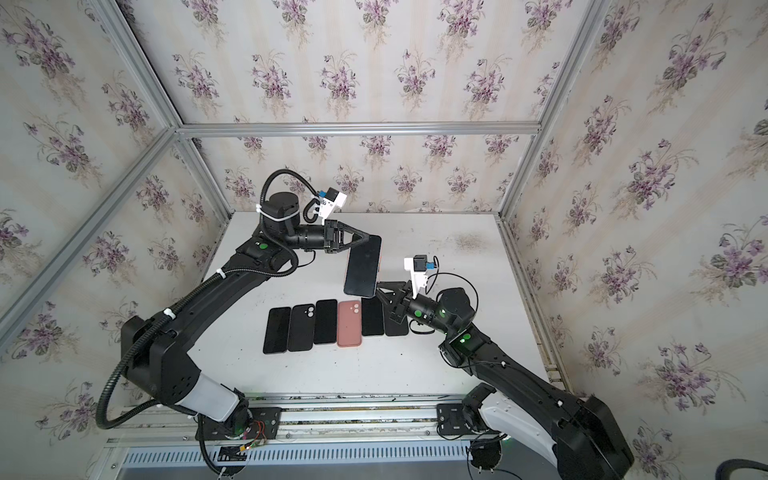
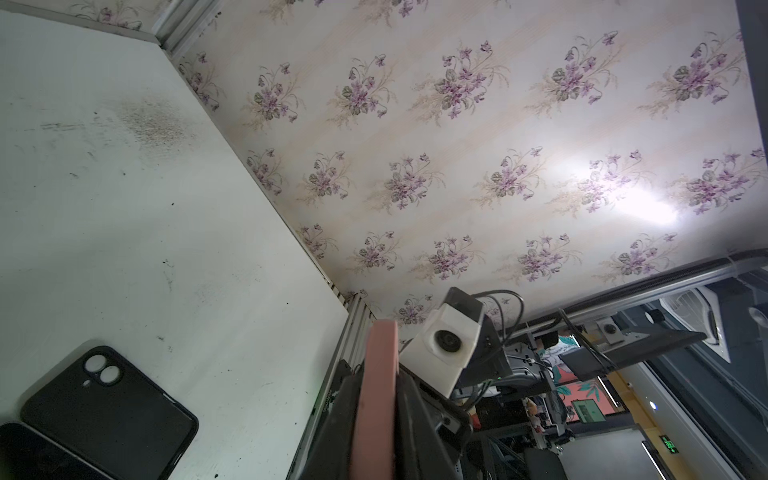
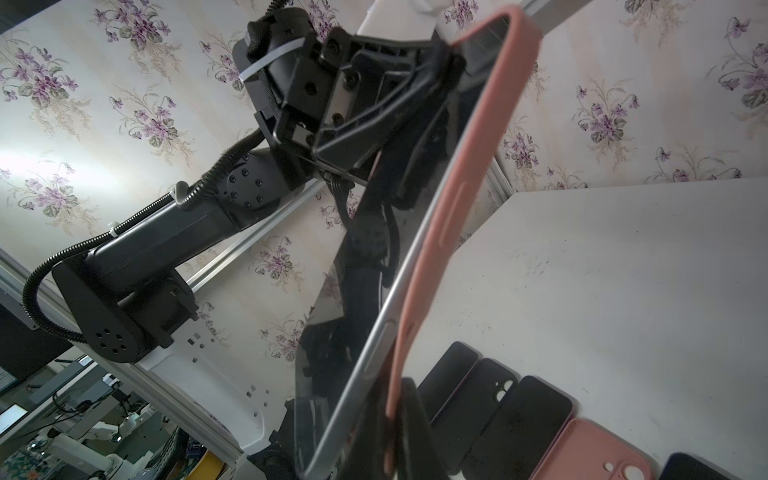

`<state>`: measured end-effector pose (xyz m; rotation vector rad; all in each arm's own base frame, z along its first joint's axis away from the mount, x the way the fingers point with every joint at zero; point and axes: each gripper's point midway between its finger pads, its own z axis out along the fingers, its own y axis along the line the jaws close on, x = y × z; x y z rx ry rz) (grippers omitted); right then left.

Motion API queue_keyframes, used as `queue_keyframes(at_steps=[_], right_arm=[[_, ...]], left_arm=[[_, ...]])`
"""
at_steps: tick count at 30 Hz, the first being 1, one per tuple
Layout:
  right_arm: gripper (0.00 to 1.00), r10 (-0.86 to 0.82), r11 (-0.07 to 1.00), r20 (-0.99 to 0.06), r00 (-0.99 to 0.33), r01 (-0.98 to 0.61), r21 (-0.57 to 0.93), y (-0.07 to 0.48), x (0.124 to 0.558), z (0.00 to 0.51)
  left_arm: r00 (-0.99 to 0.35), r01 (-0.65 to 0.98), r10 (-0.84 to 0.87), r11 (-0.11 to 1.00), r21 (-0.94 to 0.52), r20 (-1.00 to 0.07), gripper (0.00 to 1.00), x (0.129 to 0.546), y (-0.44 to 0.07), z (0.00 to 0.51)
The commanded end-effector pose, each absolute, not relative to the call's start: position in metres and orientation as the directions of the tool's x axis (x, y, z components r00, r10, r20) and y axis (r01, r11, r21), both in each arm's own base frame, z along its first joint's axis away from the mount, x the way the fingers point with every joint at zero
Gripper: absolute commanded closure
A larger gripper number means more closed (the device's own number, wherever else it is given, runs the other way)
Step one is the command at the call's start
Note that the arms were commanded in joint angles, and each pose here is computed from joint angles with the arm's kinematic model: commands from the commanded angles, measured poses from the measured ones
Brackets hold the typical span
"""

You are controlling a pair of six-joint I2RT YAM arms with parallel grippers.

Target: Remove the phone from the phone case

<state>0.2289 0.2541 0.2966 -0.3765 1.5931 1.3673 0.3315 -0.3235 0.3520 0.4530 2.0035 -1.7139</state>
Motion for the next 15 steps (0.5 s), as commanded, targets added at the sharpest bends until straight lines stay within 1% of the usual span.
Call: queue_keyframes(at_steps=[1,2,4,8,12,15], right_arm=[[1.00,0.377,0.346,-0.800,-0.466,-0.731,0.589,0.247,0.232,0.303],[1.00,0.376,0.359,-0.795,-0.477,-0.716,0.599,0.245,0.232,0.299],[1.00,0.374,0.376,-0.782,-0.499,-0.689,0.620,0.243,0.233,0.293],[1.00,0.371,0.404,-0.758,-0.537,-0.642,0.652,0.238,0.235,0.281],[1.00,0.355,0.452,-0.718,-0.599,-0.562,0.692,0.233,0.241,0.264],[1.00,0.356,0.469,-0.680,-0.641,-0.507,0.724,0.229,0.244,0.253]], left_arm=[[-0.827,0.530,-0.121,0.152,-0.834,-0.548,0.56,0.343,-0.327,0.351],[-0.832,0.520,-0.126,0.163,-0.839,-0.540,0.52,0.345,-0.328,0.344],[-0.835,0.507,-0.134,0.189,-0.841,-0.533,0.40,0.347,-0.331,0.331],[-0.855,0.461,-0.143,0.236,-0.856,-0.499,0.25,0.352,-0.335,0.303],[-0.855,0.448,-0.150,0.270,-0.853,-0.496,0.15,0.354,-0.338,0.292],[-0.845,0.450,-0.148,0.325,-0.832,-0.515,0.09,0.356,-0.335,0.285]])
